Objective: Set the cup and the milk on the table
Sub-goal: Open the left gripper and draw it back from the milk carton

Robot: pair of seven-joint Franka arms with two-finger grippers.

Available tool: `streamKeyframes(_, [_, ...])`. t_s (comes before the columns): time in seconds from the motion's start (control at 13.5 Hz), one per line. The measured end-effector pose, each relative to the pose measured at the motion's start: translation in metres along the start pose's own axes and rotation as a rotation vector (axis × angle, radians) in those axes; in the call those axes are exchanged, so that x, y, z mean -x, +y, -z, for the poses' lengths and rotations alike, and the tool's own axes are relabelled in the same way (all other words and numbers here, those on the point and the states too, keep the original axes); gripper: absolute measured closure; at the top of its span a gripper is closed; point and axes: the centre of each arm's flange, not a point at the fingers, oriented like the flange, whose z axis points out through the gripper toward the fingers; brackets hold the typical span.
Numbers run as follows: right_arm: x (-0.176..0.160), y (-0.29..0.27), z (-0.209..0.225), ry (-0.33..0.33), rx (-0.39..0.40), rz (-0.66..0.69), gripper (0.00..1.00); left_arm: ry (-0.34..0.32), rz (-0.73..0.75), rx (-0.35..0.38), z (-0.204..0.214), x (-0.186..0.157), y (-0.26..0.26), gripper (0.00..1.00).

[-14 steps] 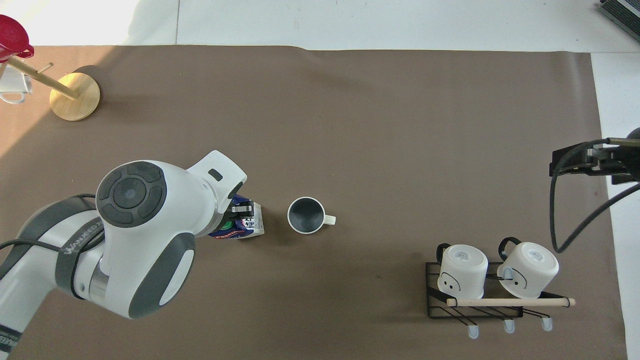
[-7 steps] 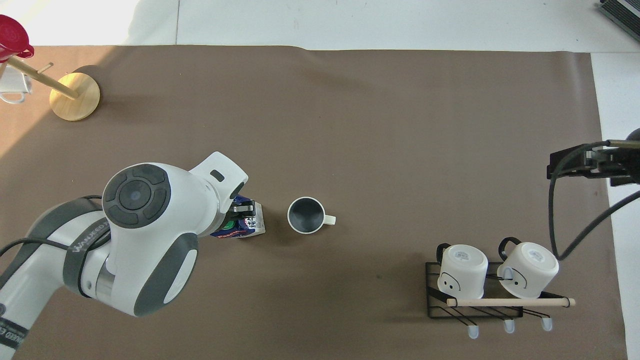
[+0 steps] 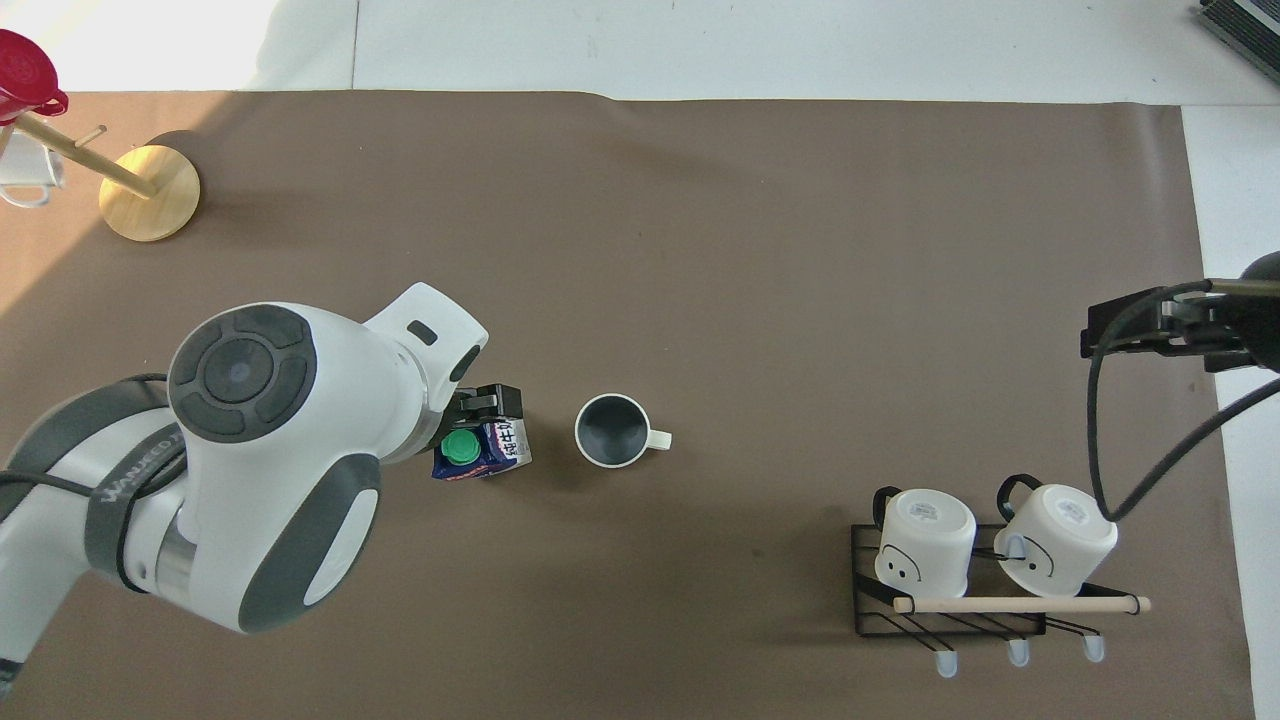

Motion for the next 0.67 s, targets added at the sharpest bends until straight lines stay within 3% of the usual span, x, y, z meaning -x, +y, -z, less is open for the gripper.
streamKeyframes(0.3, [0.000, -0.001, 0.000, 0.000, 0.000, 0.001, 0.00, 0.018, -0.031, 0.005, 0.055, -0.015, -0.018, 0.00])
streamKeyframes(0.67, [0.001, -0.007, 0.001, 0.003, 0.008, 0.014, 0.00, -0.005, -0.110, -0.009, 0.107, -0.044, -0.090, 0.00])
